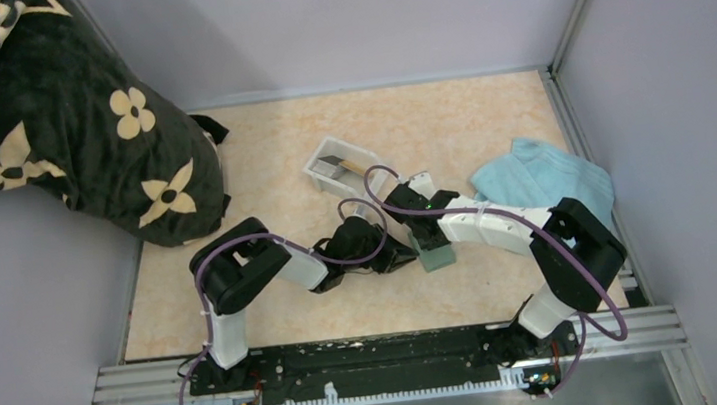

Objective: Put the credit cards into the card holder
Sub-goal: Close the card holder at the center of the board.

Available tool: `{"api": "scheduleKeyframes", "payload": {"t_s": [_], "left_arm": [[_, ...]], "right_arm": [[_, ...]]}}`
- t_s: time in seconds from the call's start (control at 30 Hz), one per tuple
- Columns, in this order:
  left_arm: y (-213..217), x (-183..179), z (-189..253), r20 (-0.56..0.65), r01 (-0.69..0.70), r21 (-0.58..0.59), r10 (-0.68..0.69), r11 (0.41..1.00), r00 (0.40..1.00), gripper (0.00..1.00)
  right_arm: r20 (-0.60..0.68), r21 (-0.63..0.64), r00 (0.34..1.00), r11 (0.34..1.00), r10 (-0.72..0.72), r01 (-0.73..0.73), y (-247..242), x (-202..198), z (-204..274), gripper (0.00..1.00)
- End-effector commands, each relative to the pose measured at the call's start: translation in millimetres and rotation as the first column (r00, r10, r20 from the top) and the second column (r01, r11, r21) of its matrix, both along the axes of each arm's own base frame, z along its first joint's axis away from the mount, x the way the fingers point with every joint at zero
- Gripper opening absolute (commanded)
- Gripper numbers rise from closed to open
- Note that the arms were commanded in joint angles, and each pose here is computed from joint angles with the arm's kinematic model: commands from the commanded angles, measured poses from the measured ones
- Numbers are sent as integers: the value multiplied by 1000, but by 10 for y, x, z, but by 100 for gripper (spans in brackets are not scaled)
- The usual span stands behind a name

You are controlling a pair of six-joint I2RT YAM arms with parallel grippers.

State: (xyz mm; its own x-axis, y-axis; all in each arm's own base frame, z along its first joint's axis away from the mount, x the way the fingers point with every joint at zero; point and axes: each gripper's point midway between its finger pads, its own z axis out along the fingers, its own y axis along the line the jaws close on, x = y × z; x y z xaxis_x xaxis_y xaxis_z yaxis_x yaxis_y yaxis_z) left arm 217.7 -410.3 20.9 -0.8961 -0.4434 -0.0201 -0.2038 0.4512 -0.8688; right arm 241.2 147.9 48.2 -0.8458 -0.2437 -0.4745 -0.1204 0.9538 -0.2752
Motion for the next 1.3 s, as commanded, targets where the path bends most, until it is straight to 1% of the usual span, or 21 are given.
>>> {"api": "scheduleKeyframes", "payload": {"t_s": [0.0,0.5,0.7,0.8,0.97,1.27], "left_arm": [[265,-157,-572,-81,10,195,6,981,997,26],[237,-135,-553,-74,10,194,4,981,997,26],[239,-134,-557,-73,10,193,4,981,997,26],[242,-139,-563,-73,11,192,3,981,997,26],[242,-150,-577,-77,13,191,2,982,997,26],[242,-156,-593,-79,15,189,0,982,997,26]], "right_arm": [[13,45,1000,999,23,-23,121,46,113,4],[-26,-33,999,999,26,-27,18,11,-33,5],[-32,-41,999,999,28,-30,16,13,-69,6],[-23,-29,999,999,29,-30,45,35,-52,8],[5,-17,1000,999,27,-27,71,86,38,16],[37,-16,999,1000,22,-21,80,125,163,17]]}}
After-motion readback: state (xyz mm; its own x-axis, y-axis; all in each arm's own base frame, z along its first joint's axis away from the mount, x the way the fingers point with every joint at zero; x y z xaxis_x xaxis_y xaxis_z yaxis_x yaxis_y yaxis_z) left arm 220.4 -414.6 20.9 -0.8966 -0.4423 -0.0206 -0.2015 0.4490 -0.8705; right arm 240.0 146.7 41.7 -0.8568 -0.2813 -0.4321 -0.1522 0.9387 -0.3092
